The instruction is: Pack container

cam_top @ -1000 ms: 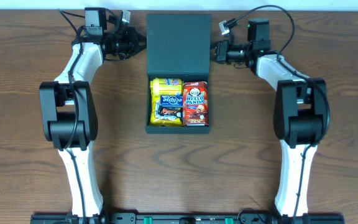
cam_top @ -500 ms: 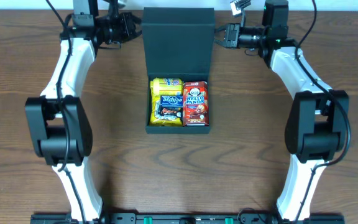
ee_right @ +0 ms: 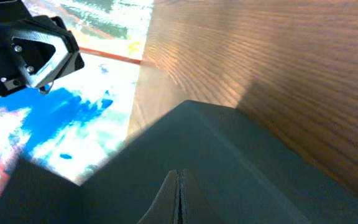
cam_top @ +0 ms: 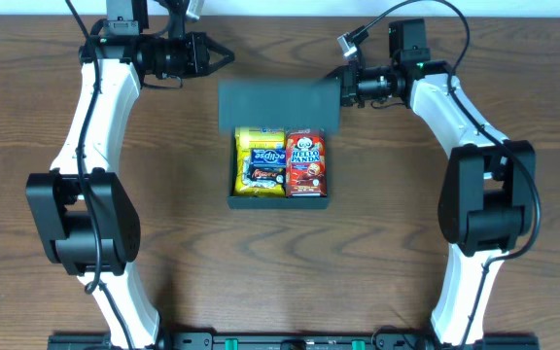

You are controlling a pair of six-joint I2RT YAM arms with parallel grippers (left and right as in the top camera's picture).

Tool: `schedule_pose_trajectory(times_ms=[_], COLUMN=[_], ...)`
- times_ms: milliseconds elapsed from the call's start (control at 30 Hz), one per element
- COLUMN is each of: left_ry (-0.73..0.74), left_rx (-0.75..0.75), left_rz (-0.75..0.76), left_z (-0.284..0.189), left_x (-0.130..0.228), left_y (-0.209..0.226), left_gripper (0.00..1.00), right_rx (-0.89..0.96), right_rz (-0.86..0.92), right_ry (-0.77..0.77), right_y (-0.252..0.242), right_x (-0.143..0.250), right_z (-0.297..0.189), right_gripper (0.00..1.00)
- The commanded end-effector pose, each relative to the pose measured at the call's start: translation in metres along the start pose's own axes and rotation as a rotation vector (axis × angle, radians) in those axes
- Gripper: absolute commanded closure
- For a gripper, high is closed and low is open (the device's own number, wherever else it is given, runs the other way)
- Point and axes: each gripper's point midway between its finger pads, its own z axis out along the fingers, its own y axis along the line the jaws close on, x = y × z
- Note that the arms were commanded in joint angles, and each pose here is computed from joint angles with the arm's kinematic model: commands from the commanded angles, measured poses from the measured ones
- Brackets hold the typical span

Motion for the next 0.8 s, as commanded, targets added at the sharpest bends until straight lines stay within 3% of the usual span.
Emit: schedule_pose_trajectory(times_ms=[0, 333, 533, 767], left_ry=[-0.033, -0.033, -0.020, -0.043], left_rx=[-0.035, -0.060, -0.149, -0.140], left_rz=[0.078, 0.075, 0.058, 0.118], left_z=[-0.011, -0.026, -0.049, -0.082], left_x=[-0.012, -0.010, 0.001, 0.012], left_y=[-0.008, -0.024, -0.042, -0.103], left_gripper=[0.94, 0.94, 0.94, 0.94], right_rx=[0.028, 0.154, 0.183, 0.133], right_rz=[-0.048, -0.120, -0.378, -0.625], right_ry=[-0.018, -0.104, -0.232, -0.419], right_y=[-0.001, -0.004, 0.034, 0.098], right_x=[-0.004, -0.024, -0.059, -0.100], right_z=[-0.005, -0.017, -0.036, -0.068], right_gripper=[0.98, 0.98, 0.98, 0.99])
